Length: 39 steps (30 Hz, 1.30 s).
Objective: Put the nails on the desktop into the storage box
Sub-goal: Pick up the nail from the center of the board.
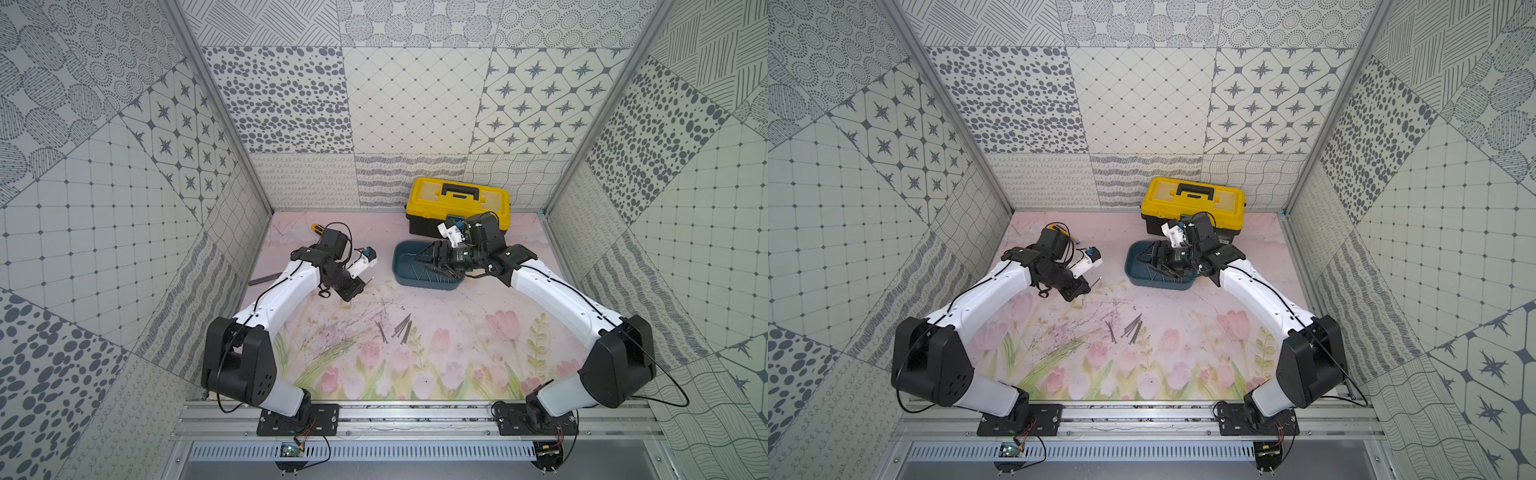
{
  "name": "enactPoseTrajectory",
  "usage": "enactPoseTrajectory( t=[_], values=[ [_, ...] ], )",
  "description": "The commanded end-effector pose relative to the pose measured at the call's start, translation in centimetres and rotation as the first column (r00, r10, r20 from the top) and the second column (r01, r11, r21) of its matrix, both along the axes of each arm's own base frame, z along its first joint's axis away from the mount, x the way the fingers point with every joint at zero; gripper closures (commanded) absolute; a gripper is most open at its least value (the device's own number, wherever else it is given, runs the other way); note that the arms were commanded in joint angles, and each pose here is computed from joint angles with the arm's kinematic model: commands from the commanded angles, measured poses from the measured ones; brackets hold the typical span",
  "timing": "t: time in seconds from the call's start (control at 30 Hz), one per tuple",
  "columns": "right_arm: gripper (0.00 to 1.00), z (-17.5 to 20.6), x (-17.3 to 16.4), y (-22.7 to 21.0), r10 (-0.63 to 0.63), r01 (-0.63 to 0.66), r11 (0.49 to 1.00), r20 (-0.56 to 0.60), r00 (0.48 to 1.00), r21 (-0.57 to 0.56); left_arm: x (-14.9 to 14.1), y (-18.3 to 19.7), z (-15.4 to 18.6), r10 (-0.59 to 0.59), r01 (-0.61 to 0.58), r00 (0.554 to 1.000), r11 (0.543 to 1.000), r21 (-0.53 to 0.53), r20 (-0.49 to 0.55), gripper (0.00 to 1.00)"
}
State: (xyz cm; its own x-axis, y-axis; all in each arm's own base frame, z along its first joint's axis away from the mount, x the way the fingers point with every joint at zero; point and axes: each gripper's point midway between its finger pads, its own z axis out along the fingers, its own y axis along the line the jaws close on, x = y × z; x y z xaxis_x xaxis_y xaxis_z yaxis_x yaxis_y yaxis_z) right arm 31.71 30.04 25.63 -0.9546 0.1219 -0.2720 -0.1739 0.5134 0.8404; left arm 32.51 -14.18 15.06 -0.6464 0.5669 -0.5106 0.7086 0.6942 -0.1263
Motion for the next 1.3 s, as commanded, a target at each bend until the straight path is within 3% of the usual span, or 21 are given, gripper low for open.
enactPoseTrajectory(
  t=[0.0,0.2,0.63,1.27],
  values=[
    [0.36,1.9,0.4,1.6,0.01,-0.014,0.999,0.069,0.998,0.05,1.1,-4.4,5.9,0.155,-0.188,0.982,0.884,-0.429,-0.113,1.0],
    [0.36,2.6,0.6,3.8,0.048,-0.053,0.997,0.089,0.995,0.058,2.2,-6.3,8.9,0.208,-0.282,0.959,0.734,-0.617,-0.192,1.0],
    [0.36,3.7,1.2,7.3,0.11,-0.119,0.991,0.132,0.985,0.059,2.4,-8.5,12.1,0.161,-0.323,0.945,0.598,-0.733,-0.285,1.0],
    [0.46,3.7,3.1,8.4,0.075,-0.083,0.996,0.15,0.986,0.045,2.2,-9.1,13.0,0.118,-0.312,0.947,0.564,-0.765,-0.299,1.0]
  ],
)
